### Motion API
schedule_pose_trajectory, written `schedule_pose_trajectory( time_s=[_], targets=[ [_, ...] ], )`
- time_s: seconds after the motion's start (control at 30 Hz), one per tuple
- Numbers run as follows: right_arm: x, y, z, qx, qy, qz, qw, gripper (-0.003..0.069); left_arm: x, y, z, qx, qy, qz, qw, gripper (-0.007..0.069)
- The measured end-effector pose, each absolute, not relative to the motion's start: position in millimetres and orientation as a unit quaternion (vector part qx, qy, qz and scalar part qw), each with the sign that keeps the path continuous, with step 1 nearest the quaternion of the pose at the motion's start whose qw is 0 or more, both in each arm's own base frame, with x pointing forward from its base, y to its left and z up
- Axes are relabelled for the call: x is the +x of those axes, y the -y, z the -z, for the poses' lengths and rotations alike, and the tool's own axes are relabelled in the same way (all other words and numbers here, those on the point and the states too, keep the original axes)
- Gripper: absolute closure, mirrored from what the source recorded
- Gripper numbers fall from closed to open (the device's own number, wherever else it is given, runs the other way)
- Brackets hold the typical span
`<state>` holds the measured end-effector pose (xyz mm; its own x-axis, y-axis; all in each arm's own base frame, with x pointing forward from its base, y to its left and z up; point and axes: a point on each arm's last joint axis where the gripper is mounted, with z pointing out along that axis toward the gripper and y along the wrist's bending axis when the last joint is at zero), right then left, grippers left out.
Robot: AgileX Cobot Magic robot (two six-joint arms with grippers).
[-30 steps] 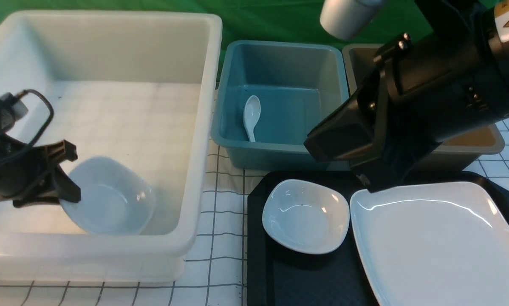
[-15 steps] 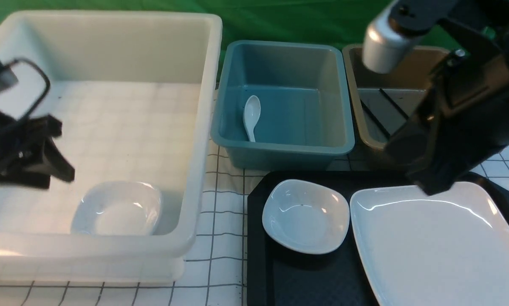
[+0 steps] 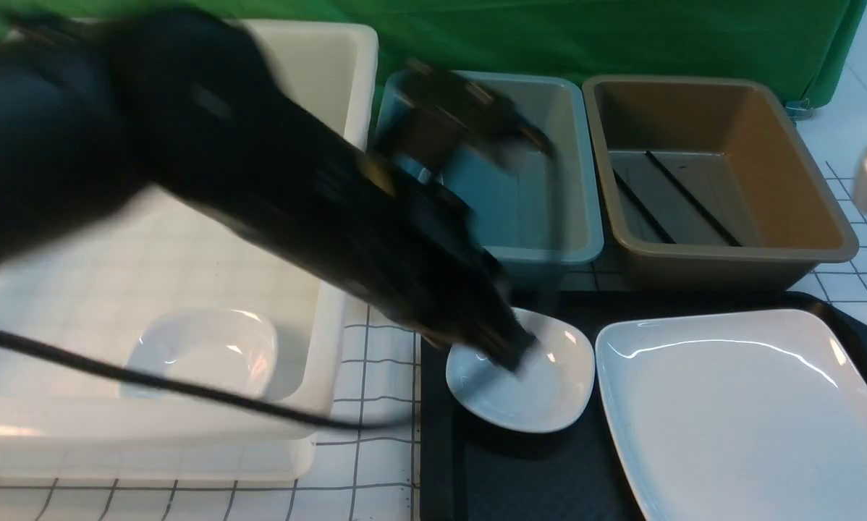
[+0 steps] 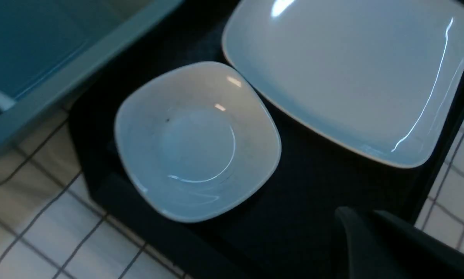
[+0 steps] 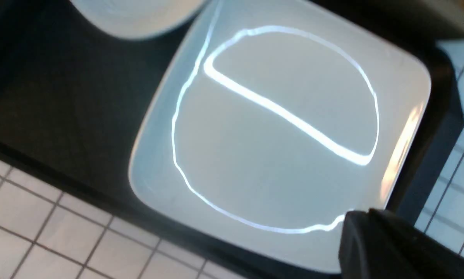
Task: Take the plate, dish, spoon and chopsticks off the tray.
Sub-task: Use the left arm to grab a small plate from the dinner plate
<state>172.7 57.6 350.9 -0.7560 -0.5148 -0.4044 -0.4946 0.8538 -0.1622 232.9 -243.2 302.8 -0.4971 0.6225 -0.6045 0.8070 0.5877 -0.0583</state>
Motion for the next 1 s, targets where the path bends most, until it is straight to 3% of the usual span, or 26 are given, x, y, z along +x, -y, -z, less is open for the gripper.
schedule_pose_trajectory(
  time_s=[0.13,0.23,0.33,0.43,0.53,0.73,0.9,1.0],
  targets=[
    [159.8,-44.1,-338.0,-0.243,-0.948,0.007,0.207,0.0662,228.6,279.2,-265.9,0.47,-0.832,0.119,0.269,0.0416],
    [146.0,-36.8,-339.4,-0.233,-0.947,-0.001,0.223,0.0662,235.8,299.0,-225.2,0.487,-0.83,0.082,0.258,0.0246],
    [135.3,-34.2,-346.7,-0.23,-0.941,-0.006,0.246,0.0662,244.9,305.4,-197.2,0.499,-0.827,0.058,0.251,0.0138],
    [127.7,-32.7,-351.4,-0.229,-0.937,-0.008,0.264,0.0662,251.2,310.6,-175.0,0.518,-0.817,0.041,0.251,0.0069],
    [122.8,-31.6,-354.2,-0.228,-0.934,-0.008,0.275,0.0662,255.2,315.4,-163.1,0.528,-0.807,0.04,0.262,0.0053],
    [120.1,-35.7,-355.3,-0.232,-0.932,-0.034,0.278,0.0662,260.5,320.1,-149.9,0.533,-0.799,0.045,0.275,0.0134],
    [119.1,-43.8,-357.0,-0.27,-0.916,-0.069,0.288,0.0662,261.6,319.9,-147.0,0.531,-0.8,0.045,0.274,0.0387],
    [119.6,-50.9,-360.1,-0.289,-0.901,-0.101,0.308,0.0662,263.7,321.0,-152.4,0.538,-0.792,0.042,0.285,0.0494]
  ],
)
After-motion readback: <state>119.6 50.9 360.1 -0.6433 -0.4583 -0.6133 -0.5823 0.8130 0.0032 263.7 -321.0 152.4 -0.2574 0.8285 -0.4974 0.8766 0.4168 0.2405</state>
